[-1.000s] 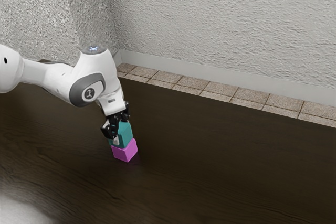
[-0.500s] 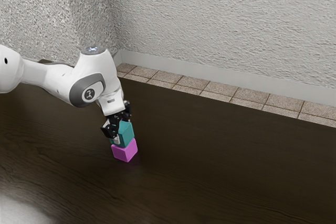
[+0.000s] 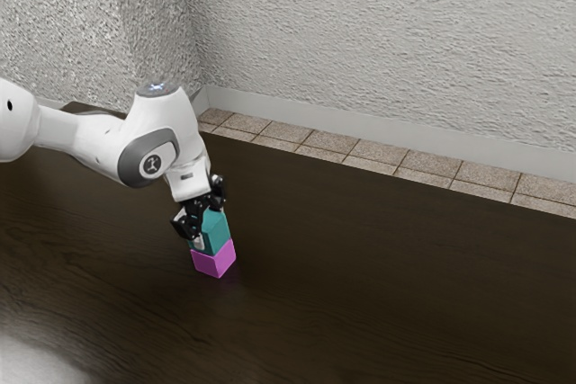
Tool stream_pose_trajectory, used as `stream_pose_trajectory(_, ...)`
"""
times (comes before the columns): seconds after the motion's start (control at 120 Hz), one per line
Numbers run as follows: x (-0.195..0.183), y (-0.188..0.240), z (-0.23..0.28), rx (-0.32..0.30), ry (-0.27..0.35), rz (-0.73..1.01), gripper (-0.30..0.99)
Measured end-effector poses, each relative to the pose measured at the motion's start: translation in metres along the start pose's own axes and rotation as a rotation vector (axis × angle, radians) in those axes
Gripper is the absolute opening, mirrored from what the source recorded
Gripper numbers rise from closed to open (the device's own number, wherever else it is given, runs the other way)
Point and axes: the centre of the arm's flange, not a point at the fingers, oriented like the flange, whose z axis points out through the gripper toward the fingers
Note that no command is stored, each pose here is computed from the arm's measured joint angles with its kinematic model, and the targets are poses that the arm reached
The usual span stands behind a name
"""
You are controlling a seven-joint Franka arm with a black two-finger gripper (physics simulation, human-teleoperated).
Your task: Pick up the blue block with one arm, and put the blue block on the pink block with one arm
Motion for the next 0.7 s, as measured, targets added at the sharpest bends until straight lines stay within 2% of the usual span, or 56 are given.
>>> stream_pose_trajectory(0.7,-0.0002,0.0002,0.0017,0.008,0.015,0.044,0.38)
